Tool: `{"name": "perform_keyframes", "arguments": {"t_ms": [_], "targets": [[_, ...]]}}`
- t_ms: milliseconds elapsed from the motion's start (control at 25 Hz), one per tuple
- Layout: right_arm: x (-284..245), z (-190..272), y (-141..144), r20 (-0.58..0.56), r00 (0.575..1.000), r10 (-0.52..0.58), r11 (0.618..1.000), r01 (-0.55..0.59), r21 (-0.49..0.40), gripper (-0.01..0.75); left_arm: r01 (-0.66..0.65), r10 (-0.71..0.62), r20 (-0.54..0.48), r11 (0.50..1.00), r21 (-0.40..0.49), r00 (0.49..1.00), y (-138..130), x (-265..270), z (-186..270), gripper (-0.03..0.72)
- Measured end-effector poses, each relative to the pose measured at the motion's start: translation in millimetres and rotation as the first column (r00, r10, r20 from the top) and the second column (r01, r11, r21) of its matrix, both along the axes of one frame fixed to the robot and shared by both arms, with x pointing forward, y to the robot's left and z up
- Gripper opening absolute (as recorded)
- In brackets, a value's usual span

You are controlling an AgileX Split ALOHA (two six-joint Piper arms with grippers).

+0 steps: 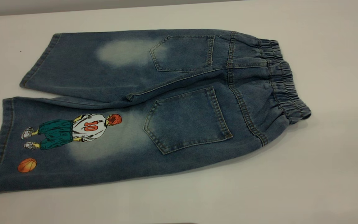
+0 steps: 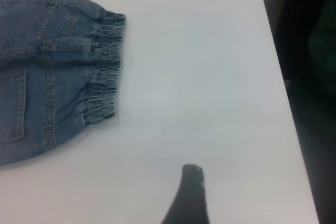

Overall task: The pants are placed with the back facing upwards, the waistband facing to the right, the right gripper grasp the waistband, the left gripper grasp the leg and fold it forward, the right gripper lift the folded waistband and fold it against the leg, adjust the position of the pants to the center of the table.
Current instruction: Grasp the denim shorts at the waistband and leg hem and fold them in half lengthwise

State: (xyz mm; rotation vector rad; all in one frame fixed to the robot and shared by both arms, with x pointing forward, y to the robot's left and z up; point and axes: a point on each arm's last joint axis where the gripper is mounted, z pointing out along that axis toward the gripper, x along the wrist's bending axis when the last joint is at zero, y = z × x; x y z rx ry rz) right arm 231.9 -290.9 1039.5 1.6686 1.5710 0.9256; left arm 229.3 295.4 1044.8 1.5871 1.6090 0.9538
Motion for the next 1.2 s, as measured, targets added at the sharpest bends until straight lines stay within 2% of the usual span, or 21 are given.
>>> {"name": "perform_keyframes", "arguments": {"t_ms": [320, 520, 600, 720, 840, 1000, 1120, 1200], "targets": [[0, 1, 0, 0.007, 1.000, -0.006, 1.000, 0.006, 0.009, 0.563, -0.002, 0.002, -0.004, 1.000, -0.004, 1.000, 0, 1, 1, 0.379], [8, 21, 0, 0.044, 0.999, -0.028, 0.998, 0.025, 0.055, 0.559, -0.021, 0.022, 0.006, 0.996, -0.088, 1.000, 1, 30, 21, 0.379], [19, 32, -1, 0.030, 0.999, -0.031, 0.997, 0.029, 0.065, 0.559, -0.023, 0.020, -0.024, 0.992, -0.123, 1.000, 2, 52, 26, 0.379], [51, 39, -1, -0.040, 0.999, -0.019, 0.994, 0.023, 0.110, 0.559, -0.030, 0.016, -0.076, 0.981, -0.190, 0.997, 3, 90, 26, 0.379], [88, 34, 4, -0.143, 0.989, 0.040, 0.983, -0.013, 0.186, 0.559, -0.029, -0.002, -0.128, 0.971, -0.238, 0.992, 3, 126, 18, 0.379], [140, 19, 12, -0.233, 0.959, 0.160, 0.947, -0.083, 0.310, 0.559, 0.005, -0.057, -0.175, 0.959, -0.283, 0.983, 2, 166, 1, 0.379], [175, 0, 20, -0.276, 0.923, 0.266, 0.898, -0.133, 0.420, 0.559, 0.048, -0.111, -0.198, 0.953, -0.298, 0.974, 0, 188, -13, 0.379], [196, -15, 26, -0.289, 0.898, 0.332, 0.850, -0.152, 0.504, 0.559, 0.094, -0.156, -0.202, 0.953, -0.287, 0.967, -1, 199, -21, 0.379]]}}
